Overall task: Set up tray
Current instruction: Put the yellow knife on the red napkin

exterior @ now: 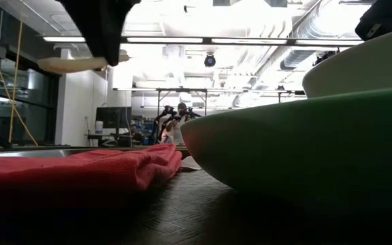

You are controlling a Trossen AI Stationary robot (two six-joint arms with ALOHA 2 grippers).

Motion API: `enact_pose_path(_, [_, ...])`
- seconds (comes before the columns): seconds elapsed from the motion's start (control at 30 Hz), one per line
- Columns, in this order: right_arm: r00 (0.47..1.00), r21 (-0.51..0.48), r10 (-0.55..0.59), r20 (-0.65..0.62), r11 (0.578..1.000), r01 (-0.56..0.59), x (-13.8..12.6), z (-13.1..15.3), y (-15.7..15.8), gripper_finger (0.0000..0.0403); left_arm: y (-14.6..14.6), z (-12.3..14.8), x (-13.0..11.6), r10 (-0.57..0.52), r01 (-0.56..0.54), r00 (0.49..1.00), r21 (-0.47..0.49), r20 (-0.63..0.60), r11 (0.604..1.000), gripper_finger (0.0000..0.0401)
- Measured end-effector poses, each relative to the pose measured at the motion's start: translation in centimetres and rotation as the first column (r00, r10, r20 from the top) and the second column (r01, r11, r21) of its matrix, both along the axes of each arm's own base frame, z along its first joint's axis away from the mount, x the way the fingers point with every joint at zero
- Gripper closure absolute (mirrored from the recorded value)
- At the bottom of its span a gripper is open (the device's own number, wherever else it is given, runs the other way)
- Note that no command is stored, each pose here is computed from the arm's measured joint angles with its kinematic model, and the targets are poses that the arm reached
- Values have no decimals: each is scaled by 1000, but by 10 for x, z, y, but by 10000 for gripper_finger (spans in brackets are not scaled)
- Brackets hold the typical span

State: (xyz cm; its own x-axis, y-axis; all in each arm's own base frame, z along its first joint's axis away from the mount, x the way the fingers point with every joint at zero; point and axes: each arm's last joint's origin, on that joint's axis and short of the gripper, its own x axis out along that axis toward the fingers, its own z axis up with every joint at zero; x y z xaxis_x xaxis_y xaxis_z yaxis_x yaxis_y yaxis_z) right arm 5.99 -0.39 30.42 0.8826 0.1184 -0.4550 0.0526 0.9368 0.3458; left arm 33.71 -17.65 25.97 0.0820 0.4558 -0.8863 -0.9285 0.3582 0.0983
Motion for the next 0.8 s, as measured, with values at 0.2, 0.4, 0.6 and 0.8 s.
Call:
enact_pose_path(0.2, [1000,3,-5,3,1000,5,-1,0,0,402,10,-1,6,4,-5,1000,50,7,999,360])
enact_pose_path(0.4, [1000,7,-10,2,1000,10,-1,0,0,402,24,-1,17,9,-12,999,65,50,998,360])
enact_pose_path(0.6, [1000,36,-25,2,999,25,-1,1,0,402,27,-1,24,-6,6,998,2,68,1000,360])
enact_pose_path(0.8, [999,65,-40,0,997,40,0,1,0,402,16,-2,24,21,-11,996,-104,92,995,360])
